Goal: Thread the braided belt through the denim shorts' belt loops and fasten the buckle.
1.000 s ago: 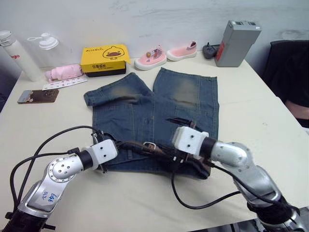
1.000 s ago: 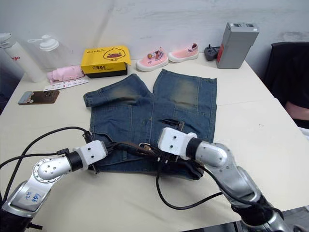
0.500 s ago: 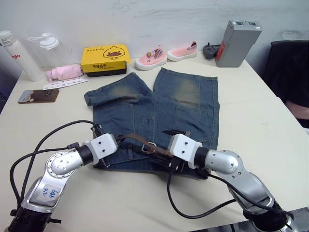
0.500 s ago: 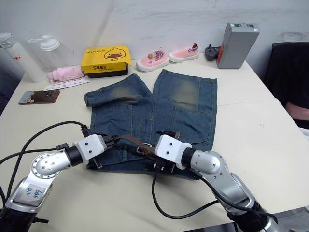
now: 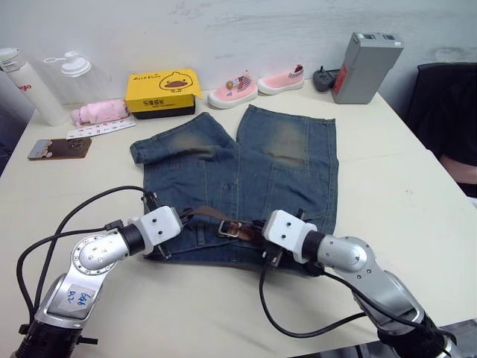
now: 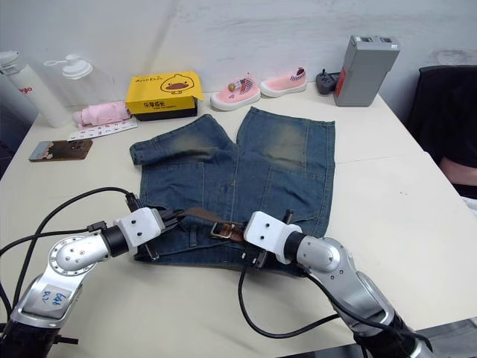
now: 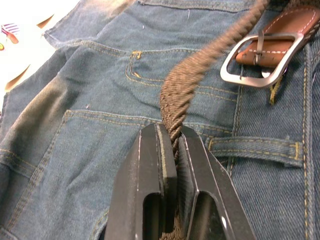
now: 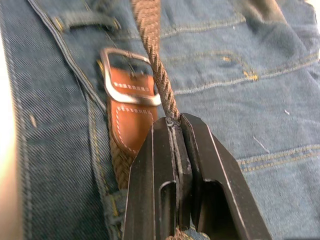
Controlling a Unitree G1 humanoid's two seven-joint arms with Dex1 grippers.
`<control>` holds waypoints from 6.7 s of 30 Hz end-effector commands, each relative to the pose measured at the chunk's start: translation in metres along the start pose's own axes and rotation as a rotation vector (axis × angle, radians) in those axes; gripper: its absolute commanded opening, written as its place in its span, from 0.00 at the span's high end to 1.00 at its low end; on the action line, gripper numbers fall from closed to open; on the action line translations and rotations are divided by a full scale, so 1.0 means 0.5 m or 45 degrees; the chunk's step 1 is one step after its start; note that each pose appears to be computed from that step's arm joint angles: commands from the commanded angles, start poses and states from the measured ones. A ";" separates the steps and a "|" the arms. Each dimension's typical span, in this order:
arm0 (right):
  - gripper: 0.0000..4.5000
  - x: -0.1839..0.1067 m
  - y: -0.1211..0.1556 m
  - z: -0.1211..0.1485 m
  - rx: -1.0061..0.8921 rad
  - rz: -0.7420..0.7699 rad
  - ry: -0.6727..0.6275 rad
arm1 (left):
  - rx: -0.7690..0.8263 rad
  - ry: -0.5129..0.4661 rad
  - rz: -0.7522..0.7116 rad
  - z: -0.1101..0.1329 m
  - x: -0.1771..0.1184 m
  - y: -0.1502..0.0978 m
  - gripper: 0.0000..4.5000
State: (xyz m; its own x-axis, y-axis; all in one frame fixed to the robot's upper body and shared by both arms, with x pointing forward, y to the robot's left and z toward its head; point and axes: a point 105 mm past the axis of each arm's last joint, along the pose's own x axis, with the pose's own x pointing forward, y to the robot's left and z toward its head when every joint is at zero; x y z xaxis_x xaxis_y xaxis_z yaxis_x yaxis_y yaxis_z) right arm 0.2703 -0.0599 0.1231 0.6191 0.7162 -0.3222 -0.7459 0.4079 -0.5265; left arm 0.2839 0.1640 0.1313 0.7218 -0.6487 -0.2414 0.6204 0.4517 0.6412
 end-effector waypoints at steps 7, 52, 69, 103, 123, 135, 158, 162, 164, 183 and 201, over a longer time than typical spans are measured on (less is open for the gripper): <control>1.00 -0.005 -0.035 0.046 -0.192 -0.158 -0.100 | -0.141 -0.074 0.067 0.021 -0.041 0.045 0.66; 1.00 0.016 -0.026 0.078 -0.887 -0.349 -0.266 | -2.818 -0.494 0.160 0.054 0.000 -0.070 0.41; 0.84 0.016 -0.021 0.076 -0.775 -0.323 -0.265 | -2.767 -0.575 0.049 0.074 0.021 -0.035 1.00; 0.01 -0.078 -0.028 0.068 0.282 0.136 -0.266 | -2.313 -0.240 0.275 -0.127 -0.250 0.015 1.00; 0.01 -0.077 -0.018 0.089 0.316 0.156 -0.292 | -2.216 -0.226 0.164 -0.072 -0.196 0.026 1.00; 0.01 -0.076 -0.015 0.092 0.335 0.135 -0.291 | -2.248 -0.197 0.040 -0.039 -0.151 -0.010 1.00; 0.01 0.033 -0.001 0.104 -0.321 0.080 -0.268 | -1.994 -0.020 -0.120 -0.061 -0.056 -0.036 1.00; 0.01 0.049 0.010 0.103 -0.366 0.112 -0.276 | -1.994 -0.031 -0.121 -0.056 -0.052 -0.037 1.00; 0.01 0.060 0.013 0.099 -0.373 0.113 -0.267 | -1.998 -0.052 -0.124 -0.050 -0.050 -0.035 1.00; 0.01 0.069 -0.081 0.028 -0.190 -0.190 -0.059 | -2.009 -0.048 -0.113 -0.049 -0.065 -0.043 1.00; 0.01 0.077 -0.006 0.063 -0.786 -0.043 -0.173 | -1.875 0.030 -0.164 -0.066 -0.068 -0.051 1.00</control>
State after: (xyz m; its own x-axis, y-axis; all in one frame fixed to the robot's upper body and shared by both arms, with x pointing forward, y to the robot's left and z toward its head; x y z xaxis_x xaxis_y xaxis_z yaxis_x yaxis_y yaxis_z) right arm 0.2863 -0.0187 0.1293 0.5589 0.7883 -0.2575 -0.5204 0.0917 -0.8490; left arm 0.2545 0.1982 0.0951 0.6460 -0.7147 -0.2682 0.3890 0.6105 -0.6899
